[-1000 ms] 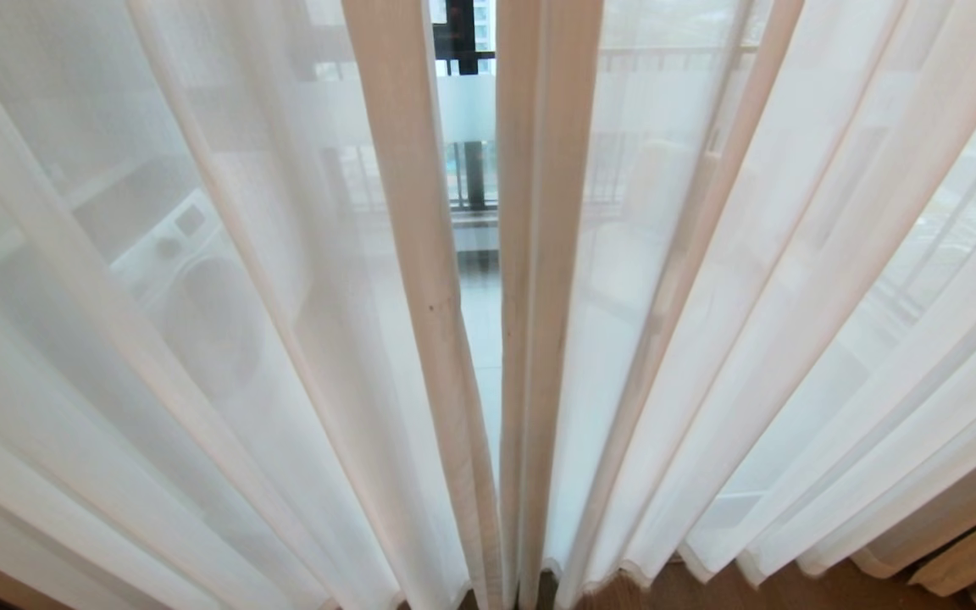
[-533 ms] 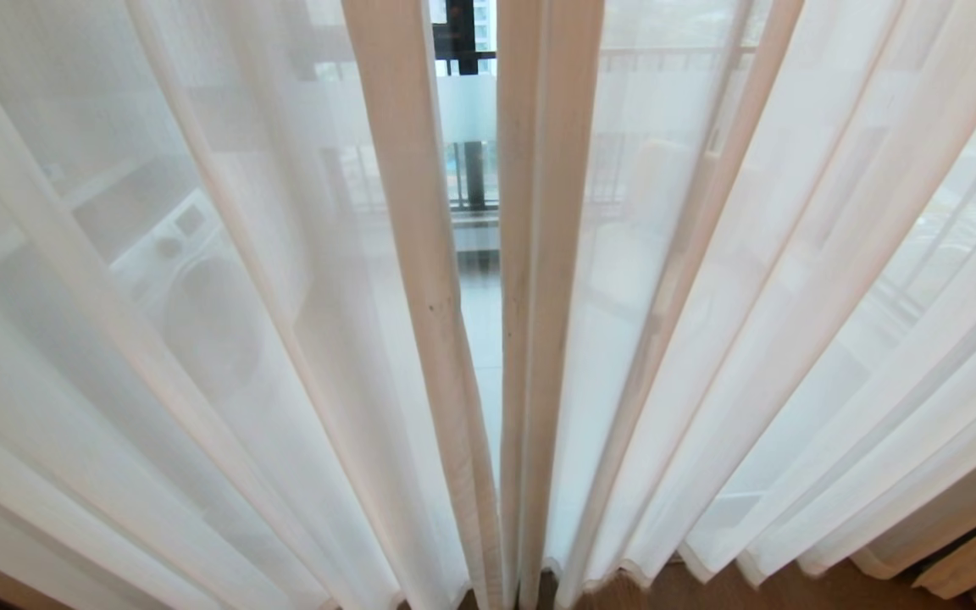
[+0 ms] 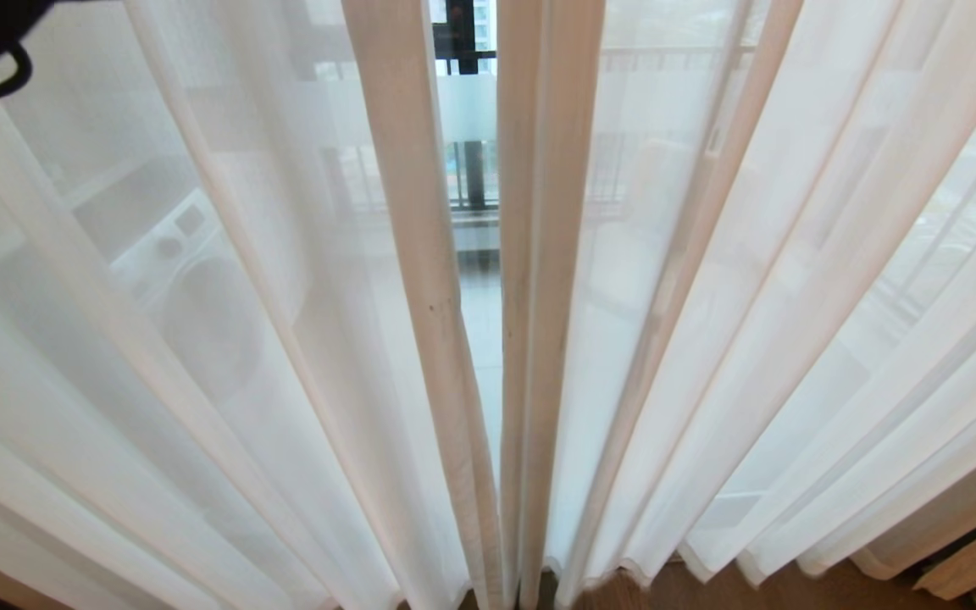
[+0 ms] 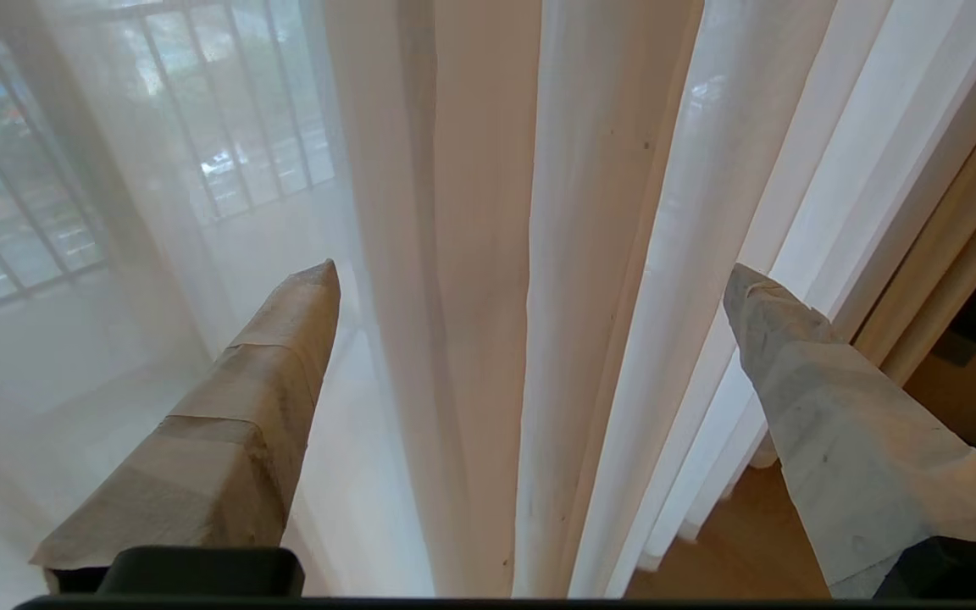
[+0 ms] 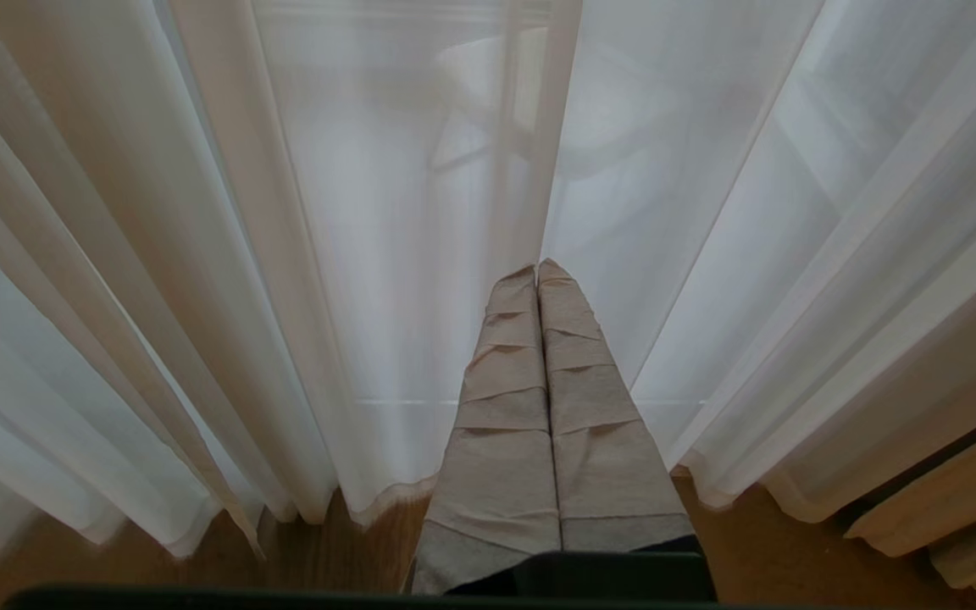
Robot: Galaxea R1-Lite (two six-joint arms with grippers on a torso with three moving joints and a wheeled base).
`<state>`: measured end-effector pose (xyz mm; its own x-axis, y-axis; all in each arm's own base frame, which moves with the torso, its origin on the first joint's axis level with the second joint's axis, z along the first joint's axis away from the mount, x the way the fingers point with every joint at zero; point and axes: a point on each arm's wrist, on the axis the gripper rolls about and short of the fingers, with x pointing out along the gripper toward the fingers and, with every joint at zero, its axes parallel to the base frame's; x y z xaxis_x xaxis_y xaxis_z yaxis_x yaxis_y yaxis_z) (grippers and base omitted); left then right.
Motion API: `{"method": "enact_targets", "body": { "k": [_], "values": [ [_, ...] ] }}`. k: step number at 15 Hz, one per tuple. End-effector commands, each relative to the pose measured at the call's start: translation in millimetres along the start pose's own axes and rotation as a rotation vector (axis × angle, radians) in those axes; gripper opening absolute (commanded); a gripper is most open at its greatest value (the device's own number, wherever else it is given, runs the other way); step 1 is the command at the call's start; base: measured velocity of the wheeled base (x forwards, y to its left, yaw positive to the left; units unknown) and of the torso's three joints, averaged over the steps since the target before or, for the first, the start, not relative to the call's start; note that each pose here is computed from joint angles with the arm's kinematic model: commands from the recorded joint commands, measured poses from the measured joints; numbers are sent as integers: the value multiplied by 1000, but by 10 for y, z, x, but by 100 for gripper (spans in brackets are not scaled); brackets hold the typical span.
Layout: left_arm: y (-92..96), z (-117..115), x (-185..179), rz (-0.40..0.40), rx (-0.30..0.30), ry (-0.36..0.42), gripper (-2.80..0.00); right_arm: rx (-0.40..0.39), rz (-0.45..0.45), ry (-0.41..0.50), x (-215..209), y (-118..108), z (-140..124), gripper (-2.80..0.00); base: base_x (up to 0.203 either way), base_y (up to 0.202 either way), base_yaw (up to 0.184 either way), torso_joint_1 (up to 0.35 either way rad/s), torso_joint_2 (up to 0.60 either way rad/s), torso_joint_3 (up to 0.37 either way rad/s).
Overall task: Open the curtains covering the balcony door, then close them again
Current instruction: Pull the inner curtains open on both sides
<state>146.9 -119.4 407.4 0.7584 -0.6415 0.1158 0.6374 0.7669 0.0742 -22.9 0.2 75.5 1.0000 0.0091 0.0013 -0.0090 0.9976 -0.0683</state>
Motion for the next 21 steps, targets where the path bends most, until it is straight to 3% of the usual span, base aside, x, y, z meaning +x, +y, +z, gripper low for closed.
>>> {"method": "enact_targets", "body": {
  "k": [1,11,16,20,21],
  "values": [
    [-1,-43,183,0,-1,21,0,-1,1,1,1,0,0,-280,0,0,0,0,0,0],
    [73,3,658,155,41,12,0,-1,1,1,1,0,0,-280,0,0,0,0,0,0],
    [157,29,894,224,55,-65,0,-1,0,1,1,0,0,-280,0,0,0,0,0,0],
    [165,2,952,232,58,-59,0,-1,0,1,1,0,0,-280,0,0,0,0,0,0],
    [166,-12,967,236,58,-55,-280,-1,2,1,1,0,0,-280,0,0,0,0,0,0]
  ]
}}
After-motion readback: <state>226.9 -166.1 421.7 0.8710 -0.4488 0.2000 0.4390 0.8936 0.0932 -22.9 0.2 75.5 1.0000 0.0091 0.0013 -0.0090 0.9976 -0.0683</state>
